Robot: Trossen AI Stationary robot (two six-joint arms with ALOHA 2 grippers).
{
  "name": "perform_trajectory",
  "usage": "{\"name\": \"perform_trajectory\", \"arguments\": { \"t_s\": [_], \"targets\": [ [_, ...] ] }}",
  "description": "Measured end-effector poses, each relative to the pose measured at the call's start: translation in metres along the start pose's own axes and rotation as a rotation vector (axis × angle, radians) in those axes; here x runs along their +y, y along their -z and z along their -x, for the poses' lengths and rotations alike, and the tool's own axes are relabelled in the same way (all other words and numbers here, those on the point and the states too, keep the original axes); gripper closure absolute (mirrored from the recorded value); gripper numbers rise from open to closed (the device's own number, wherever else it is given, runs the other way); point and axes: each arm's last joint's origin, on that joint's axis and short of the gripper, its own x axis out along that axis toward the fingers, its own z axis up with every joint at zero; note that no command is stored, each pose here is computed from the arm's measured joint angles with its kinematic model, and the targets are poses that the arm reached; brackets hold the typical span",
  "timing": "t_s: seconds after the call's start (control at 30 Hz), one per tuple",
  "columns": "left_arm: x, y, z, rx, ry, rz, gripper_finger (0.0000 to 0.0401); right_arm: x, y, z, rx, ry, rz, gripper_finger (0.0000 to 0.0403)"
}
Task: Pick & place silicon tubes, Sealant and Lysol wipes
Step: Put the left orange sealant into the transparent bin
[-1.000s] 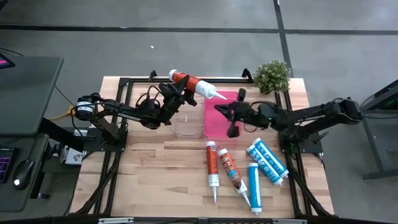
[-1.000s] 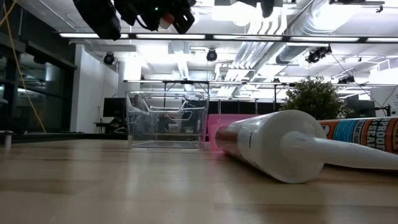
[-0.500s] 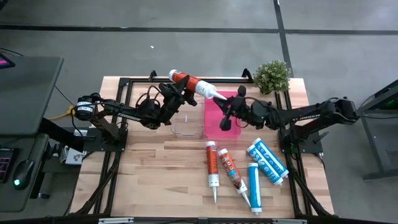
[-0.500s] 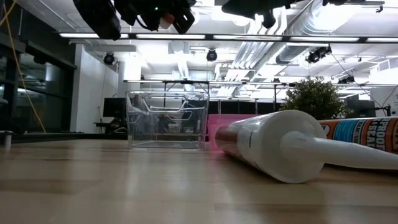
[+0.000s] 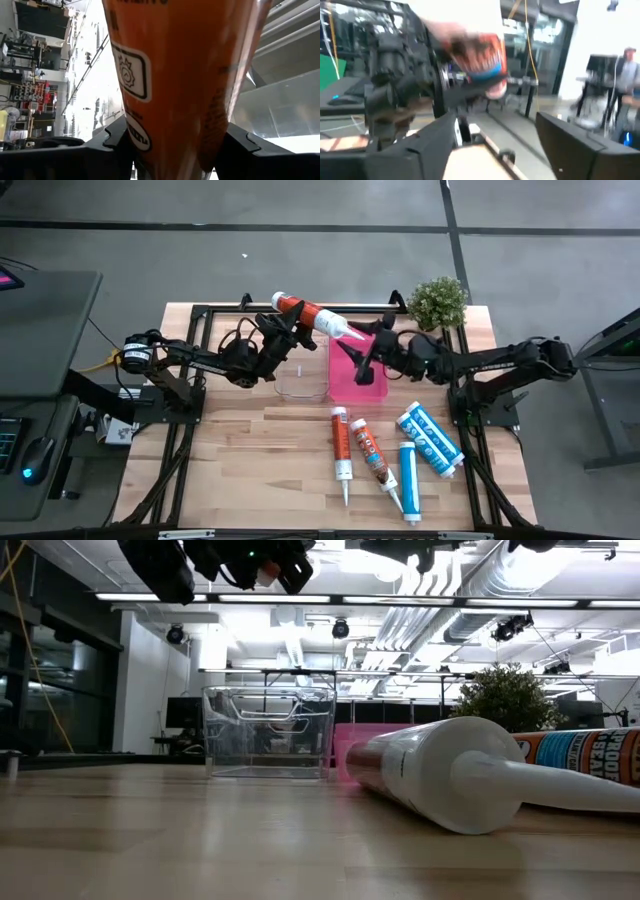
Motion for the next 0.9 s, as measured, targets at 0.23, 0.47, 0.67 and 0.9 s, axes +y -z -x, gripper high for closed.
{"name": "perform_trajectory", "arguments": {
  "t_s": [0.23, 0.47, 0.67, 0.9],
  "targets": [
    [0.0, 0.0, 0.0, 0.004, 0.0, 0.007, 0.0215, 0.007, -0.002, -0.026, -0.079, -0.072, 0.102, 0.0085],
    [-0.001, 0.001, 0.0, 0.019, 0.011, 0.045, 0.0217, 0.016, -0.028, -0.063, -0.155, 0.01, 0.261, 0.0084],
    [-0.005, -0.003, -0.003, 0.045, 0.052, 0.064, 0.0219, 0.016, -0.047, -0.071, -0.153, -0.019, 0.299, 0.0084],
    [-0.003, -0.015, -0.013, 0.239, 0.065, 0.134, 0.0219, 0.016, -0.056, -0.074, -0.18, -0.093, 0.305, 0.0084]
  ]
}}
